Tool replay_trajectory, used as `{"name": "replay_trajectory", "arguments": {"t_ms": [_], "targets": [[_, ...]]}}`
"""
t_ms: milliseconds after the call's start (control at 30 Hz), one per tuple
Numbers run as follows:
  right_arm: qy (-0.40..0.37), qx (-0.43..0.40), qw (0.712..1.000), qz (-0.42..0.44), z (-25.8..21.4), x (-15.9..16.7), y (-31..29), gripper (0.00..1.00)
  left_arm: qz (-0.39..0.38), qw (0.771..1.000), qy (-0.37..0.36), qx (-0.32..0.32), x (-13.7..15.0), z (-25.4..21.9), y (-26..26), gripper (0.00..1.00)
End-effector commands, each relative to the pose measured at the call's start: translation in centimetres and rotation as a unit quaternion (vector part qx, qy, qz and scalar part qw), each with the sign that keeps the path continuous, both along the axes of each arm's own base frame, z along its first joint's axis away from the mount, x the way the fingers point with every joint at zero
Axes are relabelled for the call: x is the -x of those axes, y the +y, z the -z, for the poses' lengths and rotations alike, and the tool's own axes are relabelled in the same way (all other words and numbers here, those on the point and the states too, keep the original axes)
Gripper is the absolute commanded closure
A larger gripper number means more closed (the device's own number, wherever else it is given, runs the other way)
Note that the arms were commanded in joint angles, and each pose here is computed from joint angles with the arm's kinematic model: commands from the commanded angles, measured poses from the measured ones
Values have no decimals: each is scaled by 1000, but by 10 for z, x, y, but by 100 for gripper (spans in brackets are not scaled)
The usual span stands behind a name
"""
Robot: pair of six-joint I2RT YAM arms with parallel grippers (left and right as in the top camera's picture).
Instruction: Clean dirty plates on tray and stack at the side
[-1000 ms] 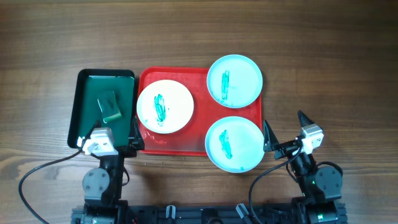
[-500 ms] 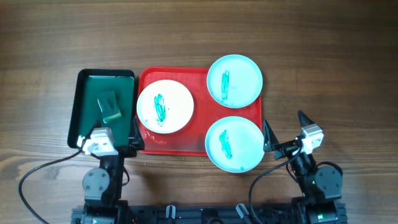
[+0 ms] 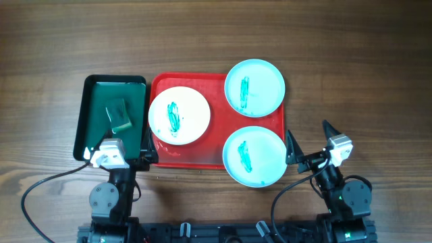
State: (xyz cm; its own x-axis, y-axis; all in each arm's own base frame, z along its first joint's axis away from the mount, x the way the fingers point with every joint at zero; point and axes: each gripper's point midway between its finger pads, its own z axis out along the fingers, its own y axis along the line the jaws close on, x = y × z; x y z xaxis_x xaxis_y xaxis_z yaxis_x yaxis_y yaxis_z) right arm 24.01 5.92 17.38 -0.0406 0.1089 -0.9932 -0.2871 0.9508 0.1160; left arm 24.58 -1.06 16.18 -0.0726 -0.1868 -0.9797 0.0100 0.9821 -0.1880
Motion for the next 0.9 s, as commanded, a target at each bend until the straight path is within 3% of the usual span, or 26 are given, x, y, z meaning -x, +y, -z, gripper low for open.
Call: {"name": "replay_trajectory", "arguments": {"t_ms": [0,133,433,667,867], "targets": [[2,-9,1000,-21,-2,2,7,0,7,1000,-10,8,1,-8,-2,0],[-16,-10,1000,-20,-19,4,6,0,8,1000,-11,8,2,-24,-2,0],[-23,-24,999,-21,-86,2,7,0,7,997,77,2,0,-87,-2,0],[72,-13,997,-19,-125,-23,10,0,2,979,202,0,-12,-128,-3,0],[197,13,980,-19,-136,-48,13,0,-25,931,364,31,-20,-110,-2,0]]}}
